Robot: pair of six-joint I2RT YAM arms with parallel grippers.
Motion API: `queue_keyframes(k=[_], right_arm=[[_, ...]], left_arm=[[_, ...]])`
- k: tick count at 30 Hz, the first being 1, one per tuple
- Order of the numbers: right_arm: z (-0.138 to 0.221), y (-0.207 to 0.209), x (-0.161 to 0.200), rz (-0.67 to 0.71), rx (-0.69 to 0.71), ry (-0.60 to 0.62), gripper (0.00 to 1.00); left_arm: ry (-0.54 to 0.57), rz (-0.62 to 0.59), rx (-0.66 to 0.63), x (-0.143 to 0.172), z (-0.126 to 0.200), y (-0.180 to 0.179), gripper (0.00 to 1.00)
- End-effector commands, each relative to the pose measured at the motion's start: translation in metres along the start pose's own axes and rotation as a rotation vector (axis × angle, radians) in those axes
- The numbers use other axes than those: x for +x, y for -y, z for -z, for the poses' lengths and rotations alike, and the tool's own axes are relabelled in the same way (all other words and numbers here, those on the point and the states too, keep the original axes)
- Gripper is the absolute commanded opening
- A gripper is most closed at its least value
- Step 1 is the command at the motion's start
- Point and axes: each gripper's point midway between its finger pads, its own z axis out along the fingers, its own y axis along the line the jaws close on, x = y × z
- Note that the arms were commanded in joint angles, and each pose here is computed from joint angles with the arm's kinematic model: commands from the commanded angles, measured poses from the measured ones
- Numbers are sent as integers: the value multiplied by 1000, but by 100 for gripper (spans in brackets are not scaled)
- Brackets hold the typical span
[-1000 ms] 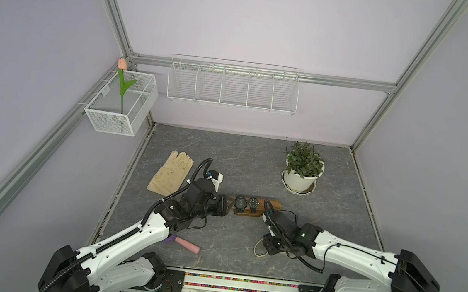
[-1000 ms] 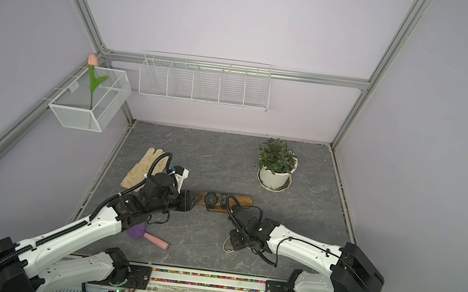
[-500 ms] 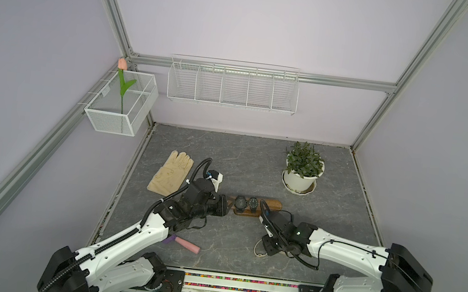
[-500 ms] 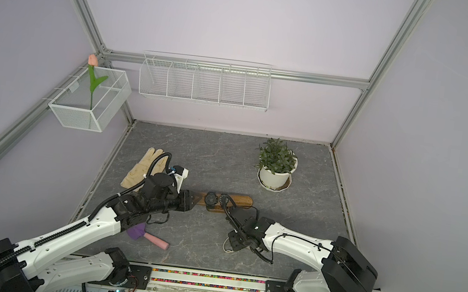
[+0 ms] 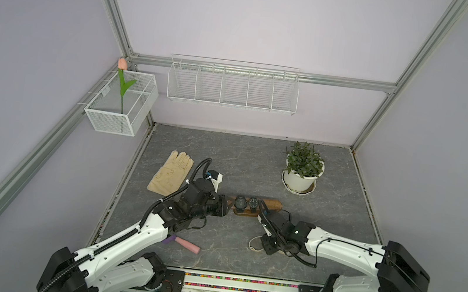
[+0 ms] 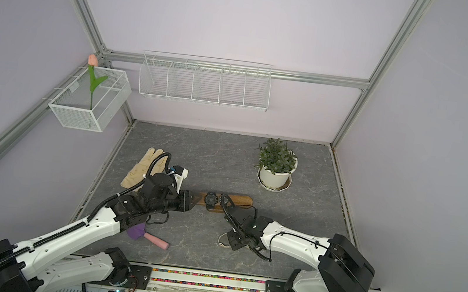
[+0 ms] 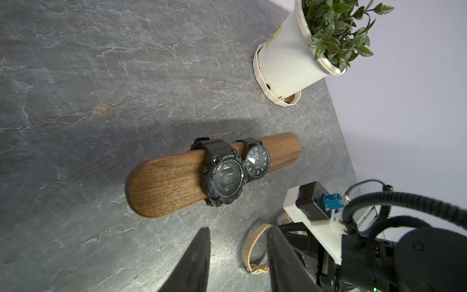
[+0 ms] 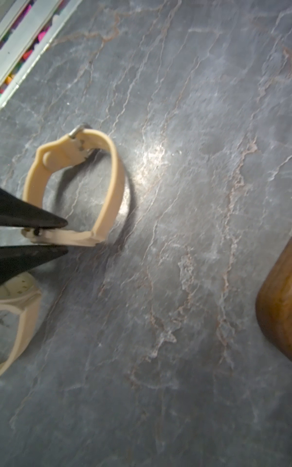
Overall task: Place watch on stand
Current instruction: Pick up the watch at the center of the board.
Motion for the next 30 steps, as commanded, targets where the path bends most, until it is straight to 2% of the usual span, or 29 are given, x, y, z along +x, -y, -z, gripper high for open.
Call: queue_keyframes(k=[1, 8, 11, 15, 19, 22, 26, 30], right_arm=[[15, -4, -15, 10, -23, 69, 12], [32, 1, -23, 14, -11, 123, 7], [43, 6, -28, -33, 2, 126, 7], [64, 5, -45, -90, -7, 135, 7], [83, 3, -62, -122, -3, 156, 7], [90, 7, -65, -152, 19, 145, 7], [99, 6, -69, -200, 1, 138, 7], [111, 4, -80, -216, -40, 135, 7]], left_arm=[[52, -18, 19, -18, 14, 13, 40], [84, -12, 49, -24, 27, 20, 42], [80, -23, 162, -27, 33, 43, 45], [-16, -74, 379, -18, 31, 85, 46], [-146, -67, 464, -6, 20, 103, 50], [-182, -70, 524, -2, 18, 118, 49], [-200, -145, 561, 3, 25, 133, 45], [-246, -270, 512, 11, 31, 135, 48]])
